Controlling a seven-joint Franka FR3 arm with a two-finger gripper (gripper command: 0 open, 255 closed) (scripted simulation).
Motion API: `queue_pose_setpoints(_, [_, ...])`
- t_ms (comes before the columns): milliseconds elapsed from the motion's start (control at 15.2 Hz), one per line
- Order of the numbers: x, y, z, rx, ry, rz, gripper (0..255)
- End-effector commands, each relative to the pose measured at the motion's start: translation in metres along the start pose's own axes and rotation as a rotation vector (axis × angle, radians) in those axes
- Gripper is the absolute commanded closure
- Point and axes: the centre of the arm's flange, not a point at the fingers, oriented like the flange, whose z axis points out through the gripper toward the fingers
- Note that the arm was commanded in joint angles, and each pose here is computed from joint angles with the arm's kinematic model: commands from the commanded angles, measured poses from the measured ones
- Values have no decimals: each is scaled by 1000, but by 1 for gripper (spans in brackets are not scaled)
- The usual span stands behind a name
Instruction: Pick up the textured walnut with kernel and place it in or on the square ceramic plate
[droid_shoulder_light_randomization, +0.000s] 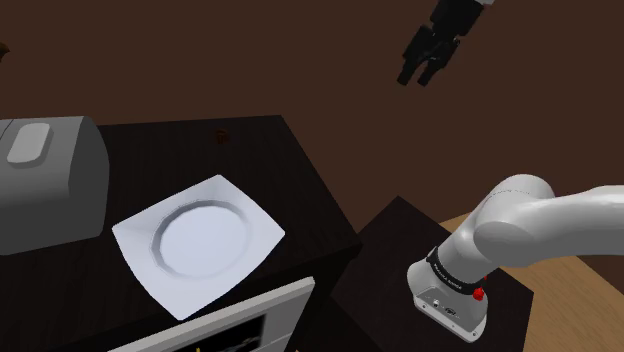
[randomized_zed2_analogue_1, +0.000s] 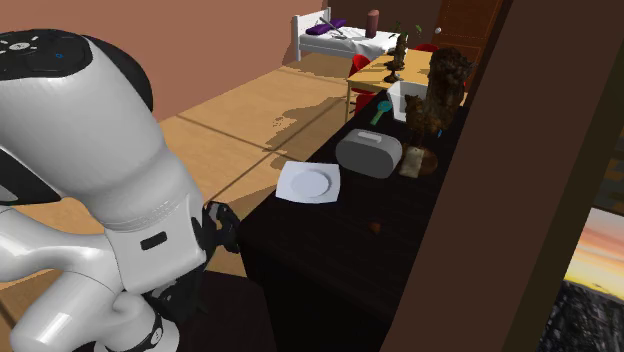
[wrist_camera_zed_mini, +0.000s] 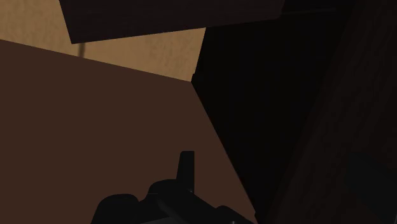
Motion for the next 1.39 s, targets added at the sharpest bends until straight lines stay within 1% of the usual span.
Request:
queue_pose_setpoints(0, [0, 0, 0, 0, 0, 0, 0])
queue_pose_setpoints(660, [67, -111, 56, -53, -40, 43, 0])
queue_pose_setpoints(1320, [137, -216, 121, -106, -80, 87, 0])
